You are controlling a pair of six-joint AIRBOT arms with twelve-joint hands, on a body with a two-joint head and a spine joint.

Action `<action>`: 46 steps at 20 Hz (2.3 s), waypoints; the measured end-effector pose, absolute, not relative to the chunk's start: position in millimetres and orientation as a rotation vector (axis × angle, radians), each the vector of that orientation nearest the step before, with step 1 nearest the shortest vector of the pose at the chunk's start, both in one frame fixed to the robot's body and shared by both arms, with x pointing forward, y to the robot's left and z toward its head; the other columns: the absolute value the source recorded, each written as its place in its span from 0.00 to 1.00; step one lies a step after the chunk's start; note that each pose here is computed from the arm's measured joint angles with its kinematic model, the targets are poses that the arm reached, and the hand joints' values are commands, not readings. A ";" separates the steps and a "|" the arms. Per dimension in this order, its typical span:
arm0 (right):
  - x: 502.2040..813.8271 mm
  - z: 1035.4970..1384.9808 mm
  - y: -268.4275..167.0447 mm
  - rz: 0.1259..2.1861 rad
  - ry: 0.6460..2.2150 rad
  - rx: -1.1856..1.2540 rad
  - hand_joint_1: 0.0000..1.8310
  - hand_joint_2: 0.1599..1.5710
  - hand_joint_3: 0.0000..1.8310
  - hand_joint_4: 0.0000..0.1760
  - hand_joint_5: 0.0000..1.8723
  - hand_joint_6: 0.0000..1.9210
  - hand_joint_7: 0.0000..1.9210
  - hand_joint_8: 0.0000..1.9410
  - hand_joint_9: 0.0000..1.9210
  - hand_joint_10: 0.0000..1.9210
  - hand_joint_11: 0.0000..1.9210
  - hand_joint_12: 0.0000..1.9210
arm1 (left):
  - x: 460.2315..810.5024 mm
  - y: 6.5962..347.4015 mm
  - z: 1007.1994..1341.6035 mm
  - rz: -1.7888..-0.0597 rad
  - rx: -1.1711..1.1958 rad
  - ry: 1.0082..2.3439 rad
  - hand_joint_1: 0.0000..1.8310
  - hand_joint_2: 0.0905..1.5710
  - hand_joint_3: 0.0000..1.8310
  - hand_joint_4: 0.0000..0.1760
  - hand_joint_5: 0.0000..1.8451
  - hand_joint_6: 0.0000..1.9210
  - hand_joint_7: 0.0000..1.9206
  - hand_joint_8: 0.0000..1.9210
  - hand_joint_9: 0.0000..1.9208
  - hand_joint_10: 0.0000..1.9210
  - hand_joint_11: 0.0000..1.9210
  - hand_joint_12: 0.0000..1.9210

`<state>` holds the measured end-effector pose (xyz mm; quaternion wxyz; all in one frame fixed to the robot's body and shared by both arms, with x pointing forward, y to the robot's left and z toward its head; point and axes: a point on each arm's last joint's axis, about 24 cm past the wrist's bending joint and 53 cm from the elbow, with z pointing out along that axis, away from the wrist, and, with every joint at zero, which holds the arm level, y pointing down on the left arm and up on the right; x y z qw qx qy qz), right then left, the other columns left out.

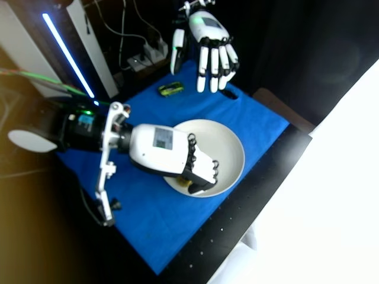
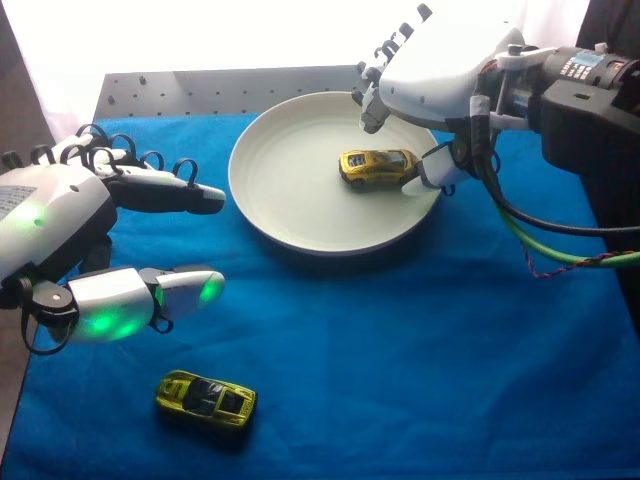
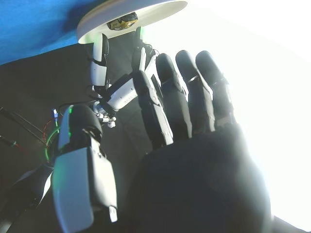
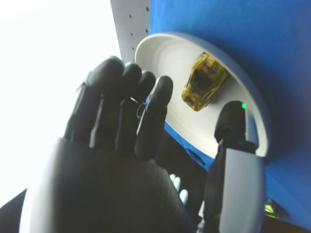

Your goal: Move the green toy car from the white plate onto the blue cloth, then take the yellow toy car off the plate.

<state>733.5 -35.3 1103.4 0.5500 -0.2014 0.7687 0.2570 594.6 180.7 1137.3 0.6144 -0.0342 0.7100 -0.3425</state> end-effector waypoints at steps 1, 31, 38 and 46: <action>733.5 1103.2 -35.3 0.608 1.820 -0.476 0.48 0.56 0.00 0.00 0.41 0.00 0.22 0.63 0.22 0.80 0.20 0.99 | 594.7 180.8 1137.3 -0.789 -0.079 1.636 0.27 0.65 0.00 0.75 0.39 0.00 0.33 0.00 0.16 0.37 0.00 0.79; 738.1 1091.6 -21.2 0.612 1.842 -0.478 0.52 0.59 0.00 0.00 0.43 0.00 0.30 0.29 0.21 0.57 0.12 0.87 | 593.9 179.7 1137.6 -0.796 -0.081 1.636 0.28 0.67 0.00 0.79 0.39 0.00 0.34 0.00 0.17 0.33 0.00 0.77; 738.5 1088.2 -18.9 0.611 1.851 -0.481 0.58 0.62 0.00 0.00 0.49 0.02 0.34 0.38 0.26 0.64 0.18 0.90 | 593.7 179.3 1138.8 -0.804 -0.085 1.631 0.28 0.67 0.00 0.89 0.40 0.00 0.34 0.00 0.18 0.30 0.00 0.77; 738.7 1088.4 -17.7 0.615 1.850 -0.478 0.66 0.69 0.00 0.00 0.52 0.49 0.49 0.60 0.46 0.61 0.36 0.85 | 593.5 179.4 1138.7 -0.809 -0.090 1.632 0.28 0.67 0.00 0.90 0.41 0.00 0.34 0.00 0.19 0.26 0.00 0.75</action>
